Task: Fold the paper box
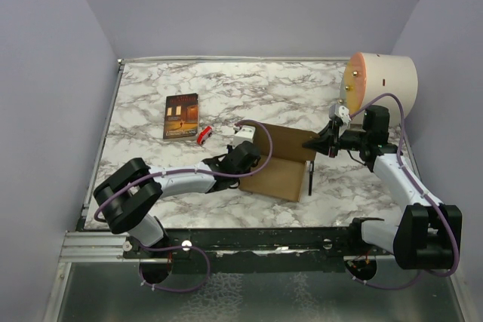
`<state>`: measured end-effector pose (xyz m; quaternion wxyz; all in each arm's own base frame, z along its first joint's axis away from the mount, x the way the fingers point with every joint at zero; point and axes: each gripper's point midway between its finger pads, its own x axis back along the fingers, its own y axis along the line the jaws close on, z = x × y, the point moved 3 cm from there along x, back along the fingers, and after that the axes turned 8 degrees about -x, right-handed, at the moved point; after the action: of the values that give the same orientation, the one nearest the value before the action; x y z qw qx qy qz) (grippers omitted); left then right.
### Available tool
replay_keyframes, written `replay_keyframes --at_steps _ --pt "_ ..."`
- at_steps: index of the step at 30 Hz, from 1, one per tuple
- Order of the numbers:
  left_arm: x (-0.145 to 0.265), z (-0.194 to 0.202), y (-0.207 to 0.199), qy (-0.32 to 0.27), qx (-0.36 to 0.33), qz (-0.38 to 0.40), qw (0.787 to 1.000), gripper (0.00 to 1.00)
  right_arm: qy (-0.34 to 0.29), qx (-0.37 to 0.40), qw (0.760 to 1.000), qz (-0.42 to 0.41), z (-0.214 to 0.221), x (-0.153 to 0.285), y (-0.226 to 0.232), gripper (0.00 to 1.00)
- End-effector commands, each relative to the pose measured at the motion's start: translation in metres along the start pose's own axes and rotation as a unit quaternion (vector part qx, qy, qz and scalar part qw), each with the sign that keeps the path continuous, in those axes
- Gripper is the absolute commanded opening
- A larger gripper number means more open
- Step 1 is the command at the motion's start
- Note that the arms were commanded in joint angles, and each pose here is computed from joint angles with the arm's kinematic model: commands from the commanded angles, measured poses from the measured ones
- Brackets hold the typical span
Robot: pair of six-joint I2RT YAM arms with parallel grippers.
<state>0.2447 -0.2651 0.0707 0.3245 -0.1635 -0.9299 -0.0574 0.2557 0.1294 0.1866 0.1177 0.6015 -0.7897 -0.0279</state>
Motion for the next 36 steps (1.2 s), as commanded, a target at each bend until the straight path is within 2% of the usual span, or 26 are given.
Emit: replay_keyframes --at_steps 1,5,9,16,18,21,25,30,36 --pt "0.001 0.003 0.006 0.008 -0.022 -0.009 1.0 0.0 -0.006 0.005 1.0 -0.005 -0.005 0.0 0.002 0.01" --pt "0.013 -0.006 0.009 -0.002 -0.016 -0.004 1.0 0.27 -0.007 0.0 1.0 -0.003 -0.005 0.0 0.001 0.01" --pt "0.031 -0.013 0.015 -0.019 -0.006 0.003 1.0 0.38 -0.005 -0.001 1.0 0.003 -0.004 0.0 -0.001 0.01" --pt "0.063 -0.022 0.016 -0.058 -0.013 0.067 0.996 0.46 -0.003 -0.003 1.0 0.007 -0.004 0.001 -0.001 0.01" --pt "0.074 -0.027 0.019 -0.08 -0.011 0.085 0.993 0.52 -0.004 -0.003 1.0 0.005 -0.004 0.001 -0.001 0.01" --pt "0.087 -0.038 0.029 -0.118 0.012 0.113 0.986 0.59 -0.003 -0.004 1.0 0.004 -0.004 0.001 0.0 0.01" --pt "0.095 -0.051 0.058 -0.147 0.064 0.13 0.979 0.6 -0.003 -0.01 1.0 0.003 -0.002 0.001 -0.001 0.02" --pt "0.092 -0.062 0.102 -0.148 0.096 0.116 0.977 0.65 -0.008 -0.038 0.999 0.007 0.003 -0.001 -0.006 0.04" --pt "0.076 -0.077 0.136 -0.11 0.095 0.113 0.983 0.66 -0.009 -0.086 0.996 -0.013 0.009 -0.01 -0.028 0.04"
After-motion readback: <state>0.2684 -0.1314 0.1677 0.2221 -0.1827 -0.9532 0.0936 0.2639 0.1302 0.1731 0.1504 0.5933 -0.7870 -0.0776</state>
